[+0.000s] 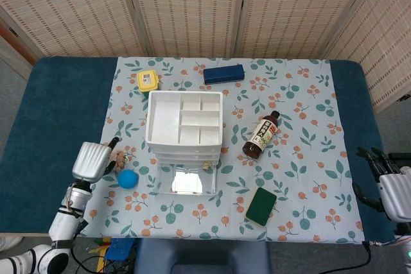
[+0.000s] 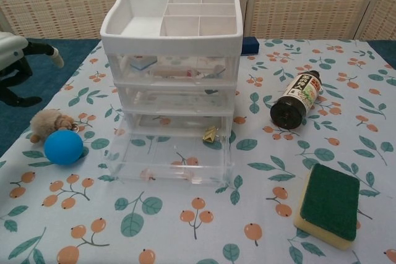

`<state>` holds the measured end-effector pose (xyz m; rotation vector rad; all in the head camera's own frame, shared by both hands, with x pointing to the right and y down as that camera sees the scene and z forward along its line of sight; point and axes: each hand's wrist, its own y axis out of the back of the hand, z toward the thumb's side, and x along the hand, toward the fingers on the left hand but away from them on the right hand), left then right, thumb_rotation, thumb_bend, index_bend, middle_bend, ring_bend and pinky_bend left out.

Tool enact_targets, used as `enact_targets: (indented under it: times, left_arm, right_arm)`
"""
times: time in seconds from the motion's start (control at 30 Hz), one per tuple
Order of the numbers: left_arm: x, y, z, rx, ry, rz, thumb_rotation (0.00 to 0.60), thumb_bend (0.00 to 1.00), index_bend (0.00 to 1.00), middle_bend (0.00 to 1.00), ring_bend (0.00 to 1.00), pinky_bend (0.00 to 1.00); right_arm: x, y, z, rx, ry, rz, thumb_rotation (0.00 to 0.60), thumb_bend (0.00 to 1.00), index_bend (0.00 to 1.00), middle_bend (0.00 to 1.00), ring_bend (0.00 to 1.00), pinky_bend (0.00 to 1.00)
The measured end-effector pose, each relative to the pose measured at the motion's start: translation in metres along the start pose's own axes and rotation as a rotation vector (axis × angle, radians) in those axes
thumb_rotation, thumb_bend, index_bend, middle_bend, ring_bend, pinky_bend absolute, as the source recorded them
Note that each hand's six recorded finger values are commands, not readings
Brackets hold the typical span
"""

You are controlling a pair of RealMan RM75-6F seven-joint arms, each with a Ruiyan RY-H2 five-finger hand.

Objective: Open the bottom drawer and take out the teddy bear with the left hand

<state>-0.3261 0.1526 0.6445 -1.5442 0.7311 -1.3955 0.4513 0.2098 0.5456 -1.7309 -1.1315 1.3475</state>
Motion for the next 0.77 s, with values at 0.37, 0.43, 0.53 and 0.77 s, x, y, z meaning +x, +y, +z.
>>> enact_targets:
  times: [0.37,0.43,0.53,0.77]
  left_arm:
    - [-0.065,0.006,-0.053,-0.119,0.214,0.034,0.6,0.24,0.24,0.6,0.58,0.77]
    - [-0.075,0.009,-0.058,-0.126,0.23,0.053,0.6,0.24,0.24,0.59,0.56,0.74]
    - [-0.089,0.015,-0.063,-0.129,0.236,0.073,0.6,0.24,0.25,0.59,0.55,0.72]
    - [-0.109,0.026,-0.077,-0.081,0.245,0.089,0.6,0.24,0.26,0.59,0.55,0.71]
  right_arm:
    - [-0.001,-0.003,0.005,0.011,0.019,0.019,0.6,0.42,0.08,0.21,0.12,0.2]
    - [-0.001,-0.005,0.007,0.013,0.028,0.026,0.6,0.42,0.08,0.21,0.12,0.2]
    - [-0.002,-0.008,0.01,0.011,0.044,0.029,0.6,0.42,0.1,0.22,0.12,0.2]
    - [-0.004,-0.018,0.016,0.004,0.062,0.046,0.6,0.42,0.1,0.22,0.12,0.2]
